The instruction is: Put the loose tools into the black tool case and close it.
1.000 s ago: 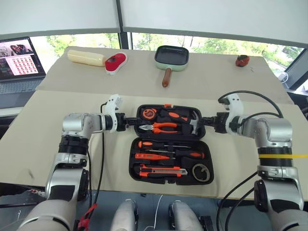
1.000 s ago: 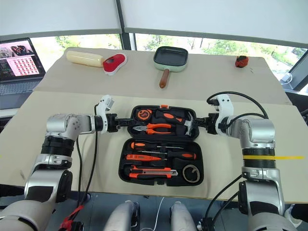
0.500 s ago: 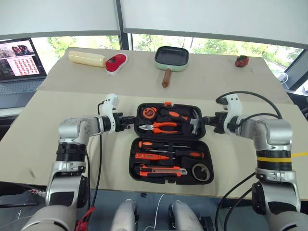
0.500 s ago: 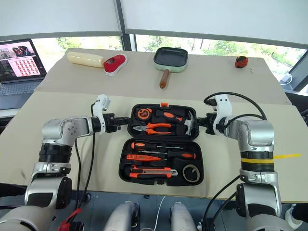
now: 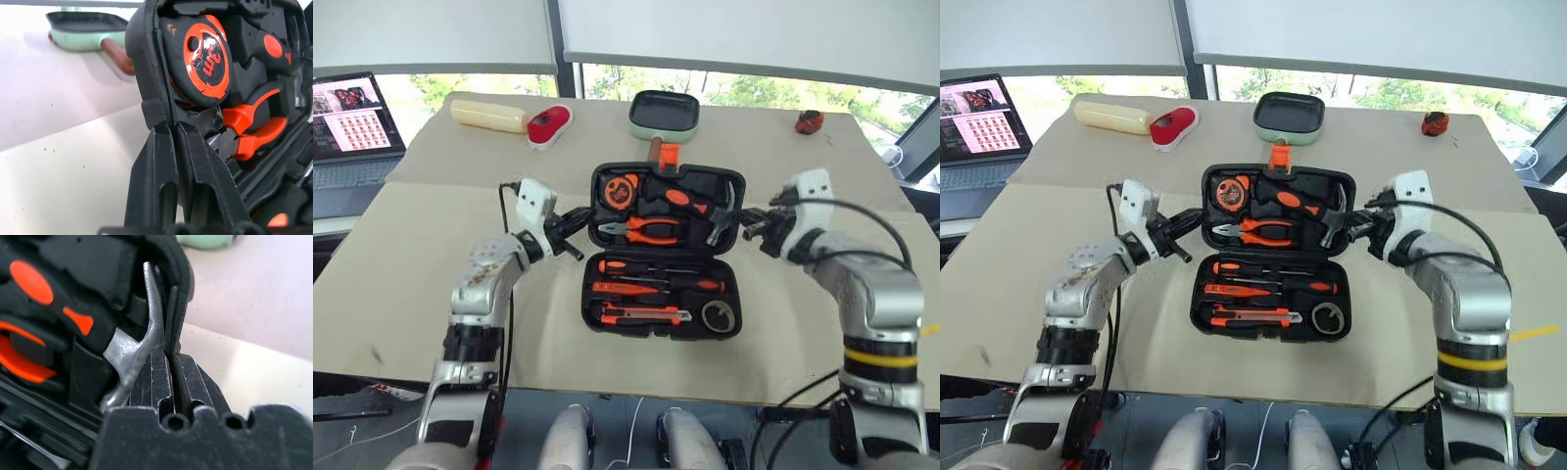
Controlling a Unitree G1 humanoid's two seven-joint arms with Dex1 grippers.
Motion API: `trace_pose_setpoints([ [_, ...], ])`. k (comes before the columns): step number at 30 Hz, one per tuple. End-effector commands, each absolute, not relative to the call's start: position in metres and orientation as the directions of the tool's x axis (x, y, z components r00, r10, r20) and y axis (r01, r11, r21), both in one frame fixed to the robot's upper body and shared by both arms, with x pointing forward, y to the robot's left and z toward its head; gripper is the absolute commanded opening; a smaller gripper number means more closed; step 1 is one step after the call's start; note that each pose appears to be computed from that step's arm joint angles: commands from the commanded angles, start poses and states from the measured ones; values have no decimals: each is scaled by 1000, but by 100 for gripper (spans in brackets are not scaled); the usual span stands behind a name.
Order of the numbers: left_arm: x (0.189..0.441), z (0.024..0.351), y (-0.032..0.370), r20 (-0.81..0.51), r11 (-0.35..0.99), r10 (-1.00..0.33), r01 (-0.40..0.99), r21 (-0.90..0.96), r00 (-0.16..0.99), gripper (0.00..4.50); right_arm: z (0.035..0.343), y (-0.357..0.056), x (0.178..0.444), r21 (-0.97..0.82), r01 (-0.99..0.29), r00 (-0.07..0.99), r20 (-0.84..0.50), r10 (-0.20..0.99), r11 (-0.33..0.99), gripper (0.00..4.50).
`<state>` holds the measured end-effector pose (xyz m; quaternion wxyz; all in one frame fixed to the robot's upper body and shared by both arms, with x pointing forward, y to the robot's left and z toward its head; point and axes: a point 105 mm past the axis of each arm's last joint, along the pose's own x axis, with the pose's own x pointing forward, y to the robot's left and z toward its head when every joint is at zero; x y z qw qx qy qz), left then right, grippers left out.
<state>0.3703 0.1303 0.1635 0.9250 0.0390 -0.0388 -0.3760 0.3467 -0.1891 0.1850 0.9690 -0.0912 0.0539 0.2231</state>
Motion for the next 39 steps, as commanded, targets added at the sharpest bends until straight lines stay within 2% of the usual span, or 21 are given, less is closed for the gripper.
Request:
trace_pose_setpoints([
  [1,356,165,128,63,680,-722,691,245,689,2,198,-167,324,-255,-516,850,-39,525,818,0],
  [8,348,161,148,106,737,-641,570,362,761,2,190,-175,298,-534,-433,847,35,531,726,0],
  [13,332,158,167,91,755,-604,532,384,792,2,179,-184,271,-754,-358,818,31,575,550,0],
  [15,322,154,177,62,769,-583,526,364,810,71,171,-184,255,-798,-369,789,1,614,476,0],
  [16,316,152,182,46,774,-575,525,355,817,86,168,-183,246,-812,-376,775,-11,632,446,0],
  [18,301,149,191,16,777,-561,520,355,828,156,165,-185,229,-828,-385,756,-30,654,408,74],
  [20,289,150,204,-23,787,-539,514,342,842,221,164,-187,214,-830,-412,747,-71,661,377,123],
  [23,276,150,220,-121,772,-562,571,280,818,325,151,-194,193,-712,-587,707,-220,672,385,226],
  [26,276,147,227,-203,731,-603,636,247,772,325,134,-191,172,-586,-740,604,-364,709,330,226],
  [28,296,141,231,-249,685,-626,673,277,739,332,116,-183,154,-450,-850,481,-449,753,274,170],
  [29,305,139,232,-263,670,-629,682,293,732,332,111,-180,149,-411,-877,438,-472,765,249,141],
  [33,345,134,212,-285,568,-690,742,356,665,224,100,-165,151,-372,-911,356,-492,795,178,9],
  [37,369,135,187,-278,496,-740,776,390,612,74,97,-155,158,-369,-916,334,-486,808,156,0],
  [39,378,133,161,-284,422,-784,810,408,552,9,96,-148,167,-375,-914,335,-476,813,157,0],
])
